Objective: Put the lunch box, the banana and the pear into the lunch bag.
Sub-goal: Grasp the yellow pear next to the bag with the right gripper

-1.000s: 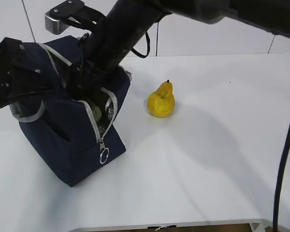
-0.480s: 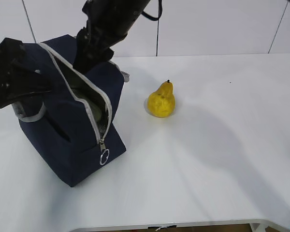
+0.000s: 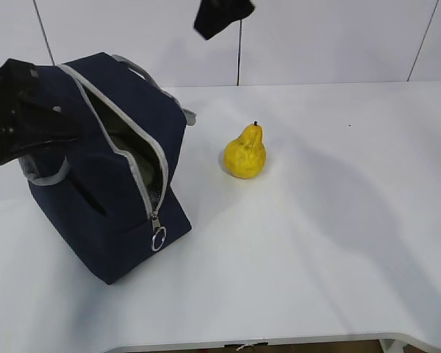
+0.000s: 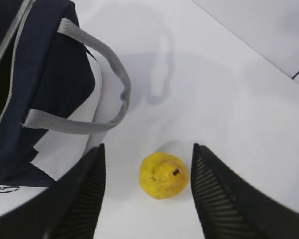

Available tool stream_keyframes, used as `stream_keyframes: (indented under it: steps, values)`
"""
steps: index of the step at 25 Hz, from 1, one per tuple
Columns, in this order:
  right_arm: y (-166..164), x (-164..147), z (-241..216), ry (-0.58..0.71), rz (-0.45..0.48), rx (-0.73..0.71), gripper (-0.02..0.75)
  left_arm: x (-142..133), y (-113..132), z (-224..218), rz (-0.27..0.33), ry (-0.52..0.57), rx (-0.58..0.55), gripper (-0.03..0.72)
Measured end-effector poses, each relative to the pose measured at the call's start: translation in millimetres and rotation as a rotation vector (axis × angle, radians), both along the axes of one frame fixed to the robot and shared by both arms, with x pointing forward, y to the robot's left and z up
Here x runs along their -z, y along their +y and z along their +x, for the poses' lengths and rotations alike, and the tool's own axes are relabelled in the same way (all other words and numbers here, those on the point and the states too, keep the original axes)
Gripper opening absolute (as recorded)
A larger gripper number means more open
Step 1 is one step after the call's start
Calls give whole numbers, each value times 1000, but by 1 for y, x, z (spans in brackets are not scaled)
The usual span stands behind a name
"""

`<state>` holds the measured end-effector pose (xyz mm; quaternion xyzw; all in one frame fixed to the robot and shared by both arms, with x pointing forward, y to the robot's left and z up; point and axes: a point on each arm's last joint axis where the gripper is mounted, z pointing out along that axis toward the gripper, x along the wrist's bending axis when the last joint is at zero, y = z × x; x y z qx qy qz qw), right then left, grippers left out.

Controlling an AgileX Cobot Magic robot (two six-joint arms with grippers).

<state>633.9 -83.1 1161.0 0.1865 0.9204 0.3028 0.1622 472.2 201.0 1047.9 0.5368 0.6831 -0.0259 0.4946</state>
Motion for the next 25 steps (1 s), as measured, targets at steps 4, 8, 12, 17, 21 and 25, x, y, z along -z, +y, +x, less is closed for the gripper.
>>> stream_keyframes:
  steps: [4,8,12,17,21,25]
  values:
    - [-52,-17,12,27,122,107,455,0,0,0,1,-1,1,8]
    - [-103,-12,22,109,254,181,455,0,0,0,4,-2,2,8]
    - [-127,6,24,172,267,220,455,0,0,0,4,-3,0,8]
    - [-126,40,21,273,244,197,455,0,0,0,4,-3,-1,8]
    - [-126,68,20,303,217,174,455,0,0,0,4,-3,-1,8]
    - [-124,86,22,254,232,132,455,0,0,0,6,-5,0,8]
